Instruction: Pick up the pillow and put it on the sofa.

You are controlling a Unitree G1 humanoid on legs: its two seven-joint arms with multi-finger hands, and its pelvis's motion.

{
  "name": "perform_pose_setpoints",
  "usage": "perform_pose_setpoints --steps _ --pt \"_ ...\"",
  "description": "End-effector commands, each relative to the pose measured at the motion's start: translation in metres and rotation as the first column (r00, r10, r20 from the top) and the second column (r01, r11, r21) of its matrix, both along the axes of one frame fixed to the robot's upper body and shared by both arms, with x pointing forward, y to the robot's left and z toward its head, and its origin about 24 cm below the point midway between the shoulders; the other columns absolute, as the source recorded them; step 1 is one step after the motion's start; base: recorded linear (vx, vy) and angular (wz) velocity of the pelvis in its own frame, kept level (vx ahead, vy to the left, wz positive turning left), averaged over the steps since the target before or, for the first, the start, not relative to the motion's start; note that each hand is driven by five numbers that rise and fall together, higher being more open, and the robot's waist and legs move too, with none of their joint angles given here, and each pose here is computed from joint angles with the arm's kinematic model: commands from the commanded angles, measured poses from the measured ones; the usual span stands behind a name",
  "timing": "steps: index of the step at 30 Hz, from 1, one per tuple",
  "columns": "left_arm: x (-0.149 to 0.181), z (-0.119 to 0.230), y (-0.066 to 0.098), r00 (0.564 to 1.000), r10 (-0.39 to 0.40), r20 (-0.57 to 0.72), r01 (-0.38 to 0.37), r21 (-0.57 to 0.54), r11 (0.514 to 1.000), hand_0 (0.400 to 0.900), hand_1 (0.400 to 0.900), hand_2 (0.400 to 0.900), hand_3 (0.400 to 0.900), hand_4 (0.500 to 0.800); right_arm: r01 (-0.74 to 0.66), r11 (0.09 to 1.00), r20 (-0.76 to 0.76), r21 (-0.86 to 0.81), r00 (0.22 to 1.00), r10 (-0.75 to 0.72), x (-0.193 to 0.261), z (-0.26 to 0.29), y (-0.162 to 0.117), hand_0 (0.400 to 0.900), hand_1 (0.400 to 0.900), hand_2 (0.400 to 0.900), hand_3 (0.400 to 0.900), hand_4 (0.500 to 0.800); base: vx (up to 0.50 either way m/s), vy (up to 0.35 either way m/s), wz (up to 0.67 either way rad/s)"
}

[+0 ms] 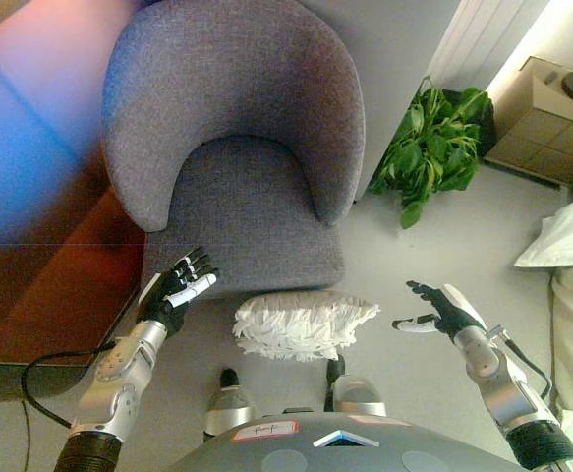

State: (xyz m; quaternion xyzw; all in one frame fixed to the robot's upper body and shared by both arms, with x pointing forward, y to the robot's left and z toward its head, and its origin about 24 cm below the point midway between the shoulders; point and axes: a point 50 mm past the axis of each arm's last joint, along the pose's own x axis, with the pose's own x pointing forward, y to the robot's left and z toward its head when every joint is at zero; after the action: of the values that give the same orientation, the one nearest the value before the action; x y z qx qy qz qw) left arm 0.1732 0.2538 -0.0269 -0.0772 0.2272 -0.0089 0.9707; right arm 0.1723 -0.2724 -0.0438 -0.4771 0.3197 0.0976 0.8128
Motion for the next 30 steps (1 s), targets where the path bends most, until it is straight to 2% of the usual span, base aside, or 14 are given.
perform_pose_setpoints --steps 1,7,12,22,30 --pt "0.032 0.047 0.012 0.974 -0.077 0.211 0.057 0.099 0.993 0.900 0.900 0.900 0.900 0.800 -0.150 0.971 0.150 -0.184 0.972 0.179 0.048 0.040 0.001 0.900 0.900 0.900 0.900 0.800 0.018 -0.097 0.27" --pt "0.043 0.053 0.014 0.962 -0.095 0.256 0.066 0.117 0.991 0.900 0.900 0.900 0.900 0.800 -0.179 0.948 0.184 -0.262 0.955 0.232 0.061 0.038 0.007 0.900 0.900 0.900 0.900 0.800 -0.049 -0.091 0.29" --pt "0.059 0.070 0.009 0.926 -0.094 0.366 0.058 0.108 0.992 0.900 0.900 0.900 0.900 0.800 -0.147 0.961 0.289 -0.235 0.933 0.213 0.080 0.049 0.012 0.900 0.900 0.900 0.900 0.800 -0.205 -0.074 0.22" --pt "0.087 0.115 -0.014 0.793 -0.094 0.603 0.060 0.076 0.995 0.900 0.900 0.900 0.900 0.800 -0.077 0.981 0.491 -0.178 0.857 0.156 0.121 0.099 0.013 0.900 0.900 0.900 0.900 0.800 -0.202 -0.019 0.14" --pt "0.098 0.138 -0.025 0.712 -0.074 0.698 0.061 0.043 0.997 0.900 0.900 0.900 0.900 0.800 -0.052 0.981 0.609 -0.186 0.777 0.157 0.146 0.137 0.023 0.900 0.900 0.900 0.900 0.800 -0.133 -0.056 0.06"
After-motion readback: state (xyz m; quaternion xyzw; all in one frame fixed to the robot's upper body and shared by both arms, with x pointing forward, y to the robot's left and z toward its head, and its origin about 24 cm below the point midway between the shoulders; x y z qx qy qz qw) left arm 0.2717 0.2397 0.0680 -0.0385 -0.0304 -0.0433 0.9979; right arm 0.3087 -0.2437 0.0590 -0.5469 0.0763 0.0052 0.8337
